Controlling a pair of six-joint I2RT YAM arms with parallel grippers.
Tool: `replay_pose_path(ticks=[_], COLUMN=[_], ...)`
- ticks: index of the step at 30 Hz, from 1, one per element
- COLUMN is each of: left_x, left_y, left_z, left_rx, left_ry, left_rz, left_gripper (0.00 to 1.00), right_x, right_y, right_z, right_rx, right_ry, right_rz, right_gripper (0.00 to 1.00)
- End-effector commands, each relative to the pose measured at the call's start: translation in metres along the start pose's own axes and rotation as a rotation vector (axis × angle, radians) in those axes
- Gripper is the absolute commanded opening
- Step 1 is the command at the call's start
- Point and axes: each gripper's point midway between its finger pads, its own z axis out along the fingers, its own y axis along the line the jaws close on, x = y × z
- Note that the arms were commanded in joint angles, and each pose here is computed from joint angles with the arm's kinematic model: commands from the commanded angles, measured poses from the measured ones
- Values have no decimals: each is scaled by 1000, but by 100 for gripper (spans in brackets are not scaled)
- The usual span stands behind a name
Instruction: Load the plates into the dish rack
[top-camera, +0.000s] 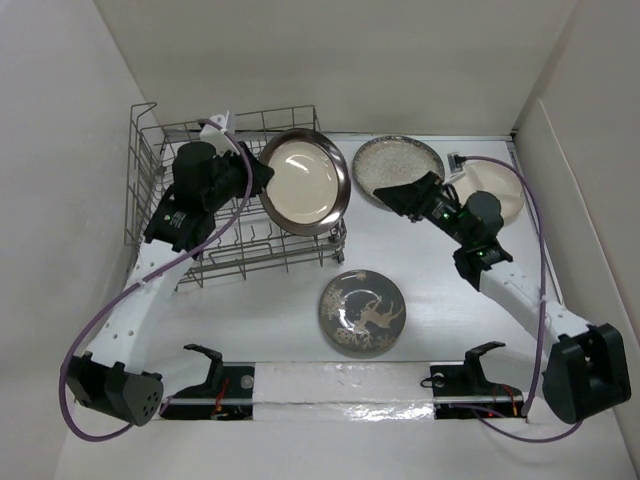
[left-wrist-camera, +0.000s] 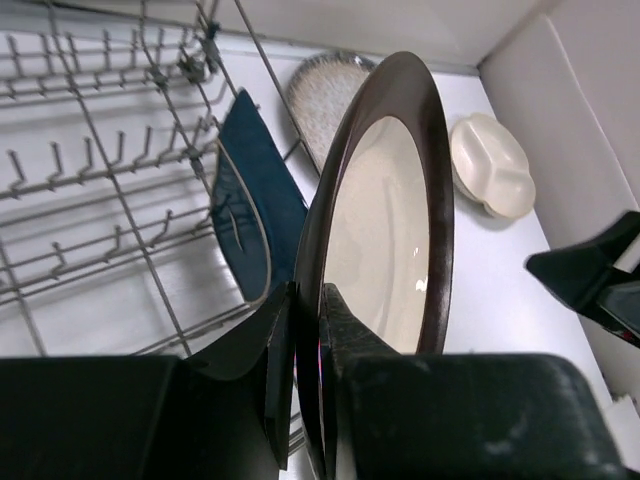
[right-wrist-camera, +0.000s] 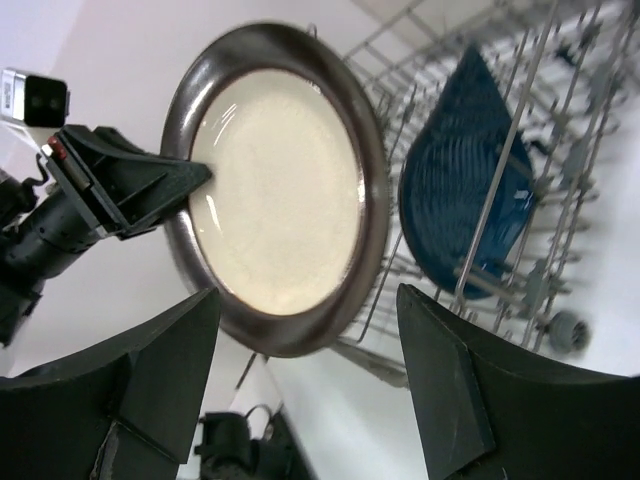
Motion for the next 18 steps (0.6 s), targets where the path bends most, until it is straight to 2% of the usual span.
replay_pose_path(ticks=[1,6,7,9,18], left_x=[-102,-119,-124,-133,-157], left_y=[-43,-28,-18,-16,38], left_z=[-41,-48,-51,-57,-71], left_rx=[64,-68,-134,-175,-616], left_ry=[-303,-302,-317,-313,-288], left_rz=[36,65,77,86,225], left_gripper=[0,0,0,0,0], right_x=[-24,-33,-37,-29,-33], right_y=[21,9,2,0,10], right_z=[-15,-39,-41,-40,-48], right_rx=[-40,105,142,178,231], right_ry=[-68,-135,-156,-136,-200], right_rz=[-126,-209,-232,-248,-318], right_gripper=[77,77,77,77,79])
